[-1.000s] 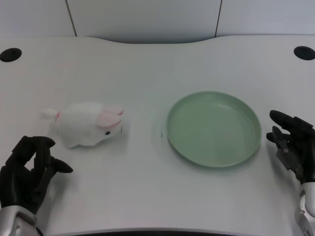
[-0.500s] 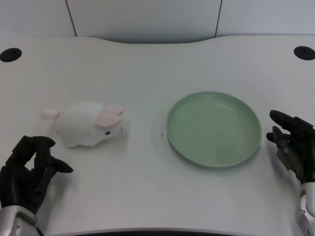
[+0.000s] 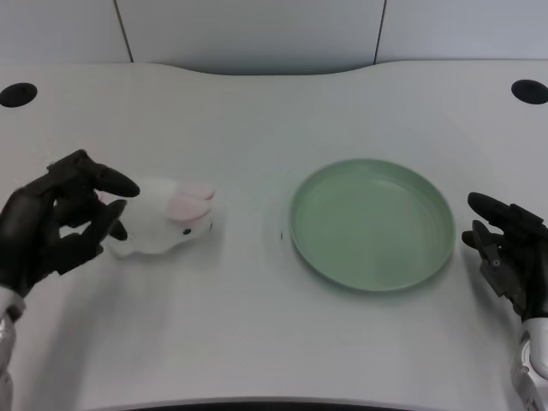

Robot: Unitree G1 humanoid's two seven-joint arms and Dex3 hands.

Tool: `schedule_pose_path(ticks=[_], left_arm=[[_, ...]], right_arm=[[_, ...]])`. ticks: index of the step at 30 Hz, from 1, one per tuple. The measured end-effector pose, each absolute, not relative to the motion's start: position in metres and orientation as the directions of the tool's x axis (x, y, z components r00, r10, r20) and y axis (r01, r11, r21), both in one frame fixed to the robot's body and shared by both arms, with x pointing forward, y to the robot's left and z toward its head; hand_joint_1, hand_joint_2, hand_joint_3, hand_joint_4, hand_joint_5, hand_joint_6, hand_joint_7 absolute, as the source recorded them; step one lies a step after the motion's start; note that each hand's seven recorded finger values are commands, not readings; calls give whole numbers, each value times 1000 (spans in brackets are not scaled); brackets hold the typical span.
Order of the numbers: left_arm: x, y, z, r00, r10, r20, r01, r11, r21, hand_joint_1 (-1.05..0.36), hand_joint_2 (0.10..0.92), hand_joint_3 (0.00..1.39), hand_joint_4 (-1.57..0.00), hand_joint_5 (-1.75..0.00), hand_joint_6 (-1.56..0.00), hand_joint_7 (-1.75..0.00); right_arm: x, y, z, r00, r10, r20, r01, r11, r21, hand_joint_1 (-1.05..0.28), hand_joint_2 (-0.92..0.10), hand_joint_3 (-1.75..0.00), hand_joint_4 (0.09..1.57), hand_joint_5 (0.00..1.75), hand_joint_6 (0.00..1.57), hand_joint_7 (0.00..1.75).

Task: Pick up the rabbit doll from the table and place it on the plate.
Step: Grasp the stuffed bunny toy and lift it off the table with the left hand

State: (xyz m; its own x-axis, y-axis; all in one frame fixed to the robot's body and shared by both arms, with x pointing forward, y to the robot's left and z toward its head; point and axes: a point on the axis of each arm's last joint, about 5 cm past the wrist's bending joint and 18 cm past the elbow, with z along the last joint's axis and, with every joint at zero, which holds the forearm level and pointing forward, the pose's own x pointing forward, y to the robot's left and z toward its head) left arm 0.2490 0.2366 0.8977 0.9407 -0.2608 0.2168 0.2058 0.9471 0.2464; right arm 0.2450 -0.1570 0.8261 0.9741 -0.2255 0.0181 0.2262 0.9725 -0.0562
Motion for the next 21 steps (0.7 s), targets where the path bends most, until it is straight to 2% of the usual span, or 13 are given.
schedule_pose_path(ticks=[5, 7, 10, 11, 13, 15, 17, 21], left_arm=[[264, 241, 931, 900, -407, 160, 241, 767, 595, -709, 921, 261, -108, -1130, -221, -590], [269, 240, 939, 889, -442, 118, 245, 678, 693, -767, 919, 224, -22, -922, -133, -497], [278, 236, 952, 873, -485, 50, 245, 525, 815, -817, 921, 130, -1, -609, -72, -405], [281, 235, 956, 871, -490, 41, 236, 489, 840, -823, 921, 121, 0, -573, -68, -394], [288, 231, 966, 865, -501, 4, 225, 396, 890, -900, 921, 114, 1, -232, -16, -264], [296, 227, 978, 864, -502, -41, 212, 289, 934, -949, 921, 117, 1, -89, -4, -189], [304, 222, 993, 865, -496, -73, 193, 196, 962, -987, 921, 112, 1, -18, -3, -147], [317, 208, 1013, 861, -492, -129, 183, 62, 981, -1043, 921, 91, 1, 0, -4, -107]], right_arm=[[245, -157, 826, 974, -227, 17, 228, 972, -52, -333, -921, -302, 696, 717, 900, 12], [245, -157, 826, 973, -229, 16, 230, 972, -51, -335, -921, -293, 703, 724, 897, 10], [244, -157, 826, 973, -229, 12, 229, 972, -42, -337, -921, -283, 713, 733, 895, 9], [244, -157, 826, 974, -228, 11, 228, 973, -36, -337, -921, -280, 713, 734, 897, 10], [244, -157, 825, 972, -234, 8, 234, 972, -29, -343, -921, -286, 699, 729, 900, 11], [244, -157, 825, 972, -236, 8, 236, 971, -28, -346, -921, -292, 689, 725, 902, 12], [244, -156, 825, 972, -236, 10, 236, 971, -37, -352, -921, -296, 683, 720, 895, 8], [242, -156, 824, 972, -233, 10, 233, 972, -30, -341, -921, -298, 685, 722, 899, 10]])
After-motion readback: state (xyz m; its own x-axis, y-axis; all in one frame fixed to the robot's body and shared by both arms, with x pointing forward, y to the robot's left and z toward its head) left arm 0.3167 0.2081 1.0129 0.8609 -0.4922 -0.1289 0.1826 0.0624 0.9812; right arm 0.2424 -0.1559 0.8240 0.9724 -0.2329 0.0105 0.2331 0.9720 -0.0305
